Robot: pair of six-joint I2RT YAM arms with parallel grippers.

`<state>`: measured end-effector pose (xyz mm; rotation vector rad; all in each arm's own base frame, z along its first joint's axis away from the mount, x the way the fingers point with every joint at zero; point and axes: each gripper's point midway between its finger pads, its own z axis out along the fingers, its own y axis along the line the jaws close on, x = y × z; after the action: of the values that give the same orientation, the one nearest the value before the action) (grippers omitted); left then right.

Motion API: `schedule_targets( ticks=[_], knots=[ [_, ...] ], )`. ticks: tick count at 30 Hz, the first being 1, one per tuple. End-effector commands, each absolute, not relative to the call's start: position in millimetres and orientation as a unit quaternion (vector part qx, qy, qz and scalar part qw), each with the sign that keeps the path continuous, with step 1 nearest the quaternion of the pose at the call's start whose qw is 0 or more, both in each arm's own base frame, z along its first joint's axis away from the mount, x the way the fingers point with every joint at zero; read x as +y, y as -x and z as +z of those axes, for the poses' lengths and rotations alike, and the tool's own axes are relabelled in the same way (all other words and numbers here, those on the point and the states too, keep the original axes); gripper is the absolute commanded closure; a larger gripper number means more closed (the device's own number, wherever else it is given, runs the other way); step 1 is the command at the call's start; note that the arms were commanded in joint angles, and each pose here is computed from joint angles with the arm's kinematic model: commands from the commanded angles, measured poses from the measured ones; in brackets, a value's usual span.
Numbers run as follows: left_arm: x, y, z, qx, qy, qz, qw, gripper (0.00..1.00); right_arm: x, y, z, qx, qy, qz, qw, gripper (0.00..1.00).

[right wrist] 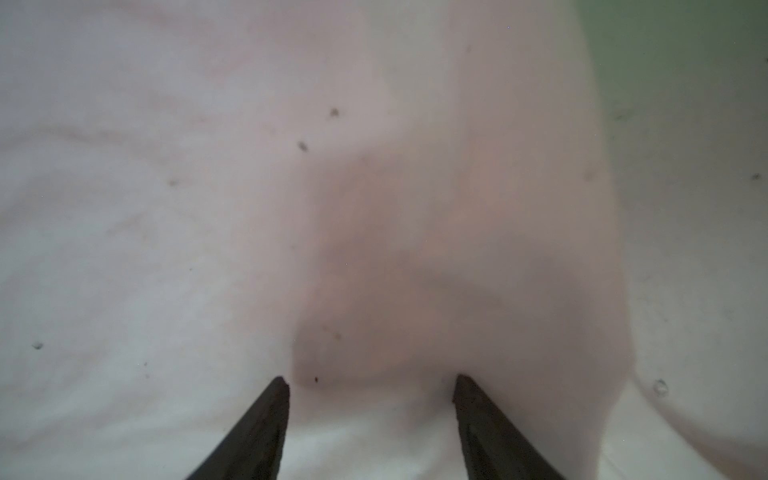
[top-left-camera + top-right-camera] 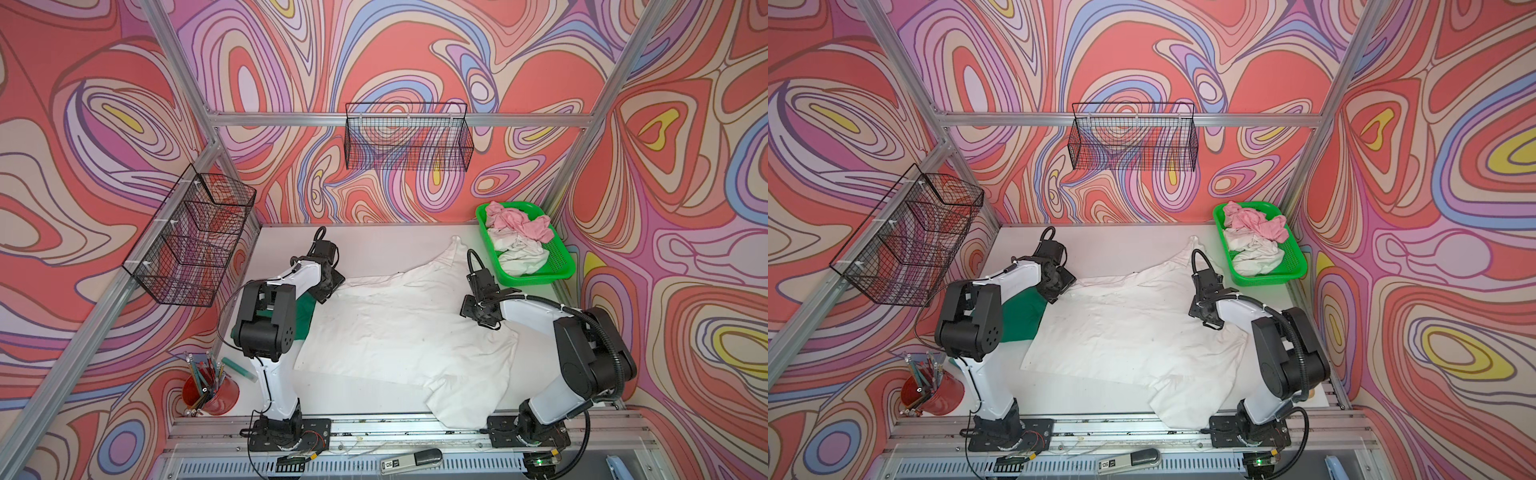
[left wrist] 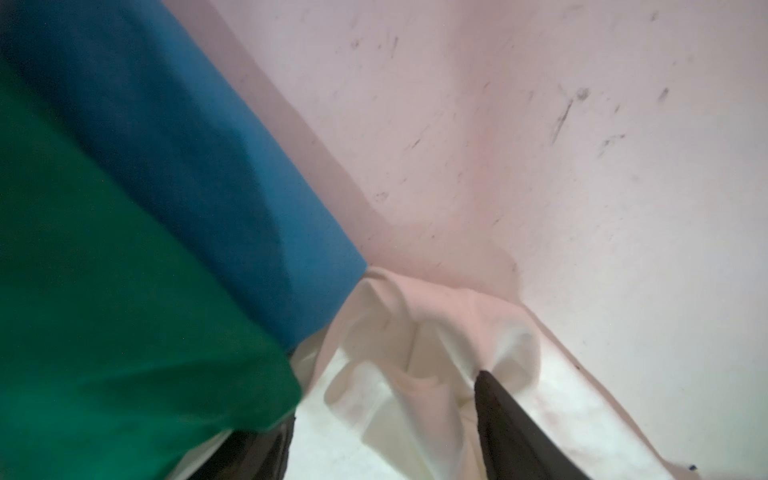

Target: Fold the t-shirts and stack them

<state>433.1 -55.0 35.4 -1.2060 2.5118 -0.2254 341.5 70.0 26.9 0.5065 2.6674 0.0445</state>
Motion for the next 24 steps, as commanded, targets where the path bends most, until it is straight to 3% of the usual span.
schedule_targets(
  ticks=[1, 5, 13, 19, 24],
  knots=[
    [-57, -438, 46, 0.872, 0.439, -0.104, 0.191, 0.31, 68, -340, 29, 0.958, -0.185, 0.019, 0.218, 0.33],
    [-58, -426, 42, 0.860, 0.458, -0.119, 0.192, 0.29, 69, -340, 29, 0.958, -0.185, 0.021, 0.217, 0.33],
    [-44, -402, 57, 0.804, 0.513, -0.147, 0.261, 0.15, 71, -342, 31, 0.958, -0.184, 0.026, 0.218, 0.33],
    [-36, -398, 60, 0.783, 0.529, -0.152, 0.290, 0.12, 72, -340, 29, 0.959, -0.183, 0.027, 0.216, 0.34],
    [-47, -401, 52, 0.771, 0.539, -0.188, 0.283, 0.24, 72, -339, 29, 0.959, -0.183, 0.029, 0.216, 0.34]
  ],
)
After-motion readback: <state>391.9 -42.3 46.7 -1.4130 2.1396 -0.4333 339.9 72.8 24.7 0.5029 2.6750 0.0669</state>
